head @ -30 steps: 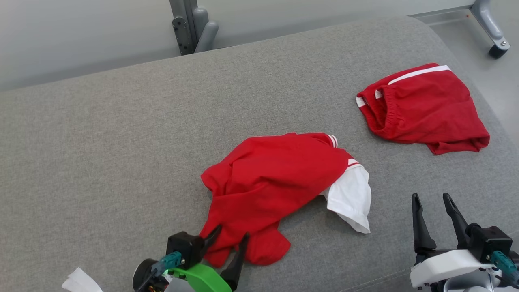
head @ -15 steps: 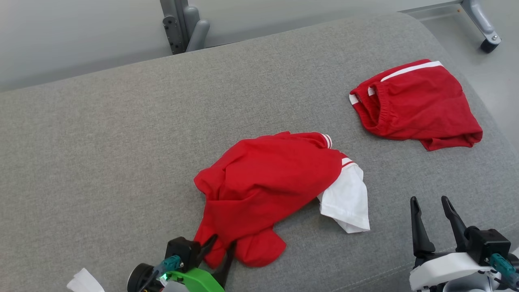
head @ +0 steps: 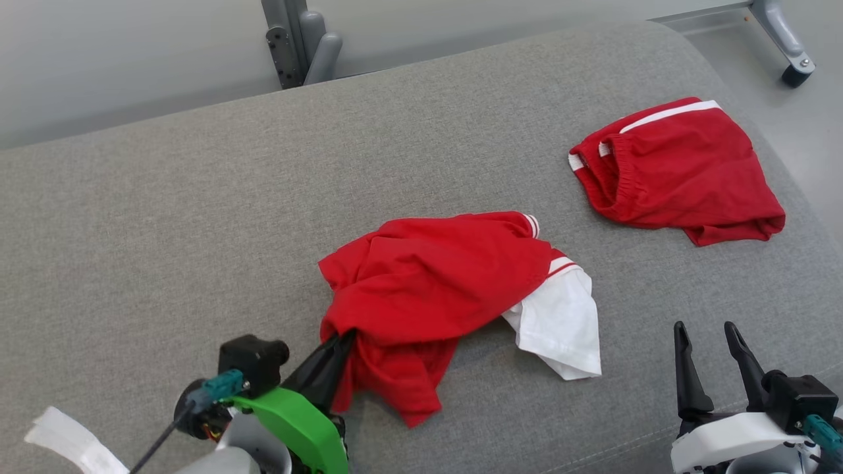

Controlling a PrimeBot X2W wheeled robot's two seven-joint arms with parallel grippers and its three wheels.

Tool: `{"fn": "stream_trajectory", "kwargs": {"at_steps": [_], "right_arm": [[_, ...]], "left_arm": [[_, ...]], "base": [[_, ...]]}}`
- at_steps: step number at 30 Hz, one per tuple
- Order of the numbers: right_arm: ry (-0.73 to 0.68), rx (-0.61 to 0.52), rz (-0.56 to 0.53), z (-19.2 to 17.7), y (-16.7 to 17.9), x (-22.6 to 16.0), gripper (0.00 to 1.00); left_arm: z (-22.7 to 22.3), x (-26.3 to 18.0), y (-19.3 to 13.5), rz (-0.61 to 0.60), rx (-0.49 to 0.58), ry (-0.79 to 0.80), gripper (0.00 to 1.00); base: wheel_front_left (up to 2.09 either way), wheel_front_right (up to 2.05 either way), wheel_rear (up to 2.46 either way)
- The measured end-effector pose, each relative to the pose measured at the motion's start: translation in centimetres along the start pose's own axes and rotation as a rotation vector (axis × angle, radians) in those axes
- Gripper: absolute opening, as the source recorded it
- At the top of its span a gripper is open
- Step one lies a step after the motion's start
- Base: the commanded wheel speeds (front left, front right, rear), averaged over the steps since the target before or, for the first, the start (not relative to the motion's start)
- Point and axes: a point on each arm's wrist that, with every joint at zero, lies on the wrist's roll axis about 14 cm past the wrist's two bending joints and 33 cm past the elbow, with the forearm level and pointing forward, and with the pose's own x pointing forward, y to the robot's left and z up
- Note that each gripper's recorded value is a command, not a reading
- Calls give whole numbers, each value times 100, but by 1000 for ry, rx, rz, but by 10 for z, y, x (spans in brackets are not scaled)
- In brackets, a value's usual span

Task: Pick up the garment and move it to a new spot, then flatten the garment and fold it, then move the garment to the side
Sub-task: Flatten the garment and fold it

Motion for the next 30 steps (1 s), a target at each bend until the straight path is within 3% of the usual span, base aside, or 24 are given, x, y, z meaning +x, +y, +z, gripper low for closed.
{"fn": "stream_trajectory", "kwargs": {"at_steps": [4,7,11,15,22,30], "right_arm": [[1,8,3,-1,1,1,100],[1,11,9,-1,3,2,100],[-1,16,25,-1,8,3,100],[-4,20,31,0,9,2,100],[-10,41,26,1,9,-2,100],[-6,53,-26,0,-6,-9,100]], "left_arm": [[38,-11,-11,-72,36,-15,0],[61,-23,-13,-119,121,27,0],[86,-38,-20,-198,246,120,0],[98,-45,-30,-266,259,260,0],[117,-24,-8,-205,295,423,0],[114,11,64,18,388,547,0]], "base": [[0,0,0],[0,0,0],[0,0,0],[0,0,0],[0,0,0],[0,0,0]]}}
